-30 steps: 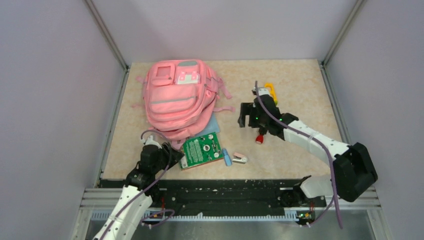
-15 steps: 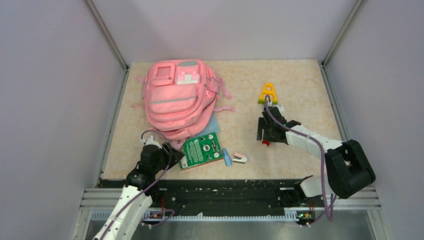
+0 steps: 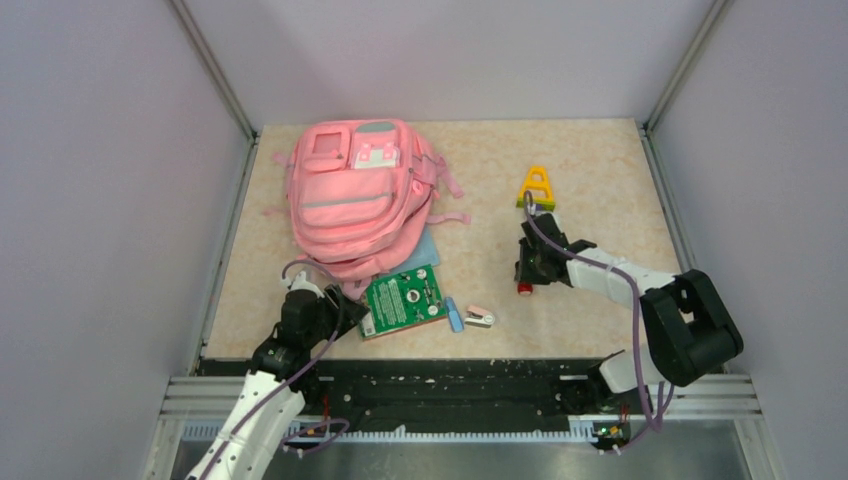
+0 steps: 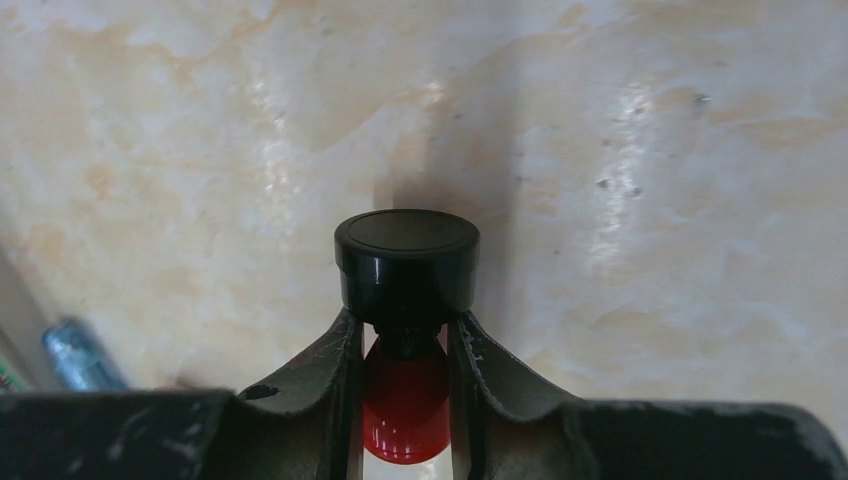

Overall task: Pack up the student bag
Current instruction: Adjust the personal item at the center of the board.

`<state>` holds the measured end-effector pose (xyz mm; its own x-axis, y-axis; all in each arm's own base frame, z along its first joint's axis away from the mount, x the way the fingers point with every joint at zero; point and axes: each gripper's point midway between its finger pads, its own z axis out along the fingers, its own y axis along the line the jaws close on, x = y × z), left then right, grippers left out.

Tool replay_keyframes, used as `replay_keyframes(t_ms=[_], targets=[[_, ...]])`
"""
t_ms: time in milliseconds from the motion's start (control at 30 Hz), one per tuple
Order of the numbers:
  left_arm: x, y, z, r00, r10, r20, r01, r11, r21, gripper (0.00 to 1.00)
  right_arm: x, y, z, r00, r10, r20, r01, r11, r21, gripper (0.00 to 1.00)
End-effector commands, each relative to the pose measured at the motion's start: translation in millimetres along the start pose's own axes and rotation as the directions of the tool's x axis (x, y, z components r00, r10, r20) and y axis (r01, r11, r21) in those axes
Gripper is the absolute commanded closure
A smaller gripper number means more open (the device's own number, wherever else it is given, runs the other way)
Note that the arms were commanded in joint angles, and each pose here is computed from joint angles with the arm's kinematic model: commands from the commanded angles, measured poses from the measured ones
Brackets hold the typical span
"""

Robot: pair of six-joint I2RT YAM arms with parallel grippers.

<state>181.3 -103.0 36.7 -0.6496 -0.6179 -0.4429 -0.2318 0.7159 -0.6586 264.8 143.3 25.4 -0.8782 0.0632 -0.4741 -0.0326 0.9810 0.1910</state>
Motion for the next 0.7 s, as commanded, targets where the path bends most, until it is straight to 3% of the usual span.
replay_keyframes(t_ms=[0, 67, 233, 333, 533, 667], targets=[[-9.5, -13.3, -3.3, 0.999, 0.02, 0.031, -0.021, 0.999, 0.044, 0.45, -3.6, 50.3, -23.5, 0.996, -0.045, -0.073, 0.025, 0.966, -0.257, 1.0], [-10.7, -14.5, -4.0, 0.999, 0.022, 0.033, -0.023, 0.999, 0.046, 0.45, 8.0, 54.8, -31.3, 0.988, -0.079, -0.136, 0.035, 0.955, -0.296, 1.0], [-16.5, -19.8, -6.4, 0.998, 0.025, 0.053, -0.027, 0.998, 0.055, 0.45, 23.7, 31.0, -49.7, 0.956, -0.159, -0.245, 0.111, 0.973, -0.201, 1.0], [-21.5, -26.2, -8.1, 0.997, 0.033, 0.068, -0.038, 0.997, 0.074, 0.45, 27.5, 37.0, -52.7, 0.945, -0.156, -0.287, 0.091, 0.97, -0.227, 1.0], [-33.1, -33.9, -16.7, 0.992, 0.077, 0.097, -0.083, 0.994, 0.065, 0.43, 47.9, 80.7, -46.8, 0.902, -0.01, -0.431, -0.172, 0.909, -0.38, 1.0], [-37.9, -40.7, -20.4, 0.99, 0.092, 0.111, -0.101, 0.992, 0.081, 0.42, 50.9, 84.1, -53.4, 0.858, 0.094, -0.504, -0.288, 0.902, -0.322, 1.0]])
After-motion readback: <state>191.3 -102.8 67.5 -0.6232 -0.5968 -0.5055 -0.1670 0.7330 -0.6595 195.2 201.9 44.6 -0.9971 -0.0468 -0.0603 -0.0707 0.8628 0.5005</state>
